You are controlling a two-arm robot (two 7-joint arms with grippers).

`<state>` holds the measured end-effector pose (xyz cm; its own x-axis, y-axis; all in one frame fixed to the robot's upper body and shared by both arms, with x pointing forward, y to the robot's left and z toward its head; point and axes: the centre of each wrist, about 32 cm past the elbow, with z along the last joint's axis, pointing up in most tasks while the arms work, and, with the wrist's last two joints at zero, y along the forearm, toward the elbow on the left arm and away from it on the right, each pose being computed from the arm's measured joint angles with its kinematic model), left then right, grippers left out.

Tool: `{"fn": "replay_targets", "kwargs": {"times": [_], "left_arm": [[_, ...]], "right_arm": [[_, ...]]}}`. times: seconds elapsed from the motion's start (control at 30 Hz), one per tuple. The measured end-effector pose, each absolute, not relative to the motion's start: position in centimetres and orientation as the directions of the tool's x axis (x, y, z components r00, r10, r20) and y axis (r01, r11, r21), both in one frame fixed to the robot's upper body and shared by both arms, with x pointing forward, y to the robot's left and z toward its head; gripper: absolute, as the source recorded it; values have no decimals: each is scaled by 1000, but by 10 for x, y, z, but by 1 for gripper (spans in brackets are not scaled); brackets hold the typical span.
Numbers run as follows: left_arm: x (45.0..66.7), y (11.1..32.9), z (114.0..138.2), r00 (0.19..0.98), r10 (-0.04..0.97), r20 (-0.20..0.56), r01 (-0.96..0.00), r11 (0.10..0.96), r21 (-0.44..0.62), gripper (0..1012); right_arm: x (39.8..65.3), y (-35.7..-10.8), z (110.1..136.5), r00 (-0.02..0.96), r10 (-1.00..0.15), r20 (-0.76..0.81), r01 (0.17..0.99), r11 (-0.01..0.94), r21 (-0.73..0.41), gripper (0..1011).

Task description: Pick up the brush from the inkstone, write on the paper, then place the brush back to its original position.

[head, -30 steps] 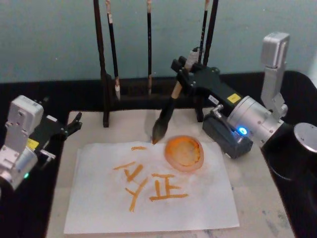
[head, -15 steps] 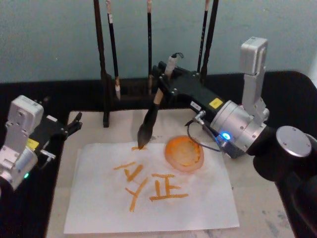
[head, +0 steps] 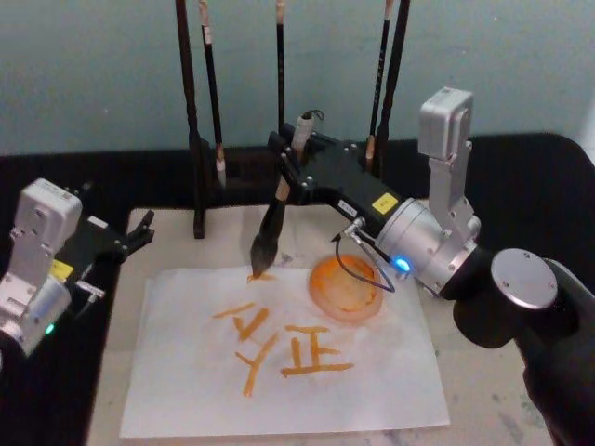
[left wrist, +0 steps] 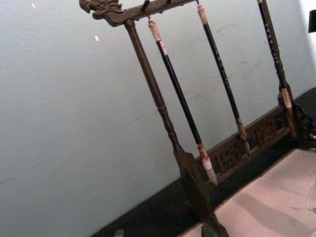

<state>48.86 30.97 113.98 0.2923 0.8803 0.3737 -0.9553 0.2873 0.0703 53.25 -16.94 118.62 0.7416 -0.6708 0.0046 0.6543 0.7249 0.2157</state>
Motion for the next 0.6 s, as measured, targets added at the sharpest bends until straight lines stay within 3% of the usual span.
{"fn": "replay_targets", "kwargs": {"times": [0.6], "left_arm": [[489, 310, 1140, 292, 880, 374, -955, 287, 70, 1010]], "right_arm": [[532, -166, 1177, 721, -689, 80, 659, 717, 227, 169]]}}
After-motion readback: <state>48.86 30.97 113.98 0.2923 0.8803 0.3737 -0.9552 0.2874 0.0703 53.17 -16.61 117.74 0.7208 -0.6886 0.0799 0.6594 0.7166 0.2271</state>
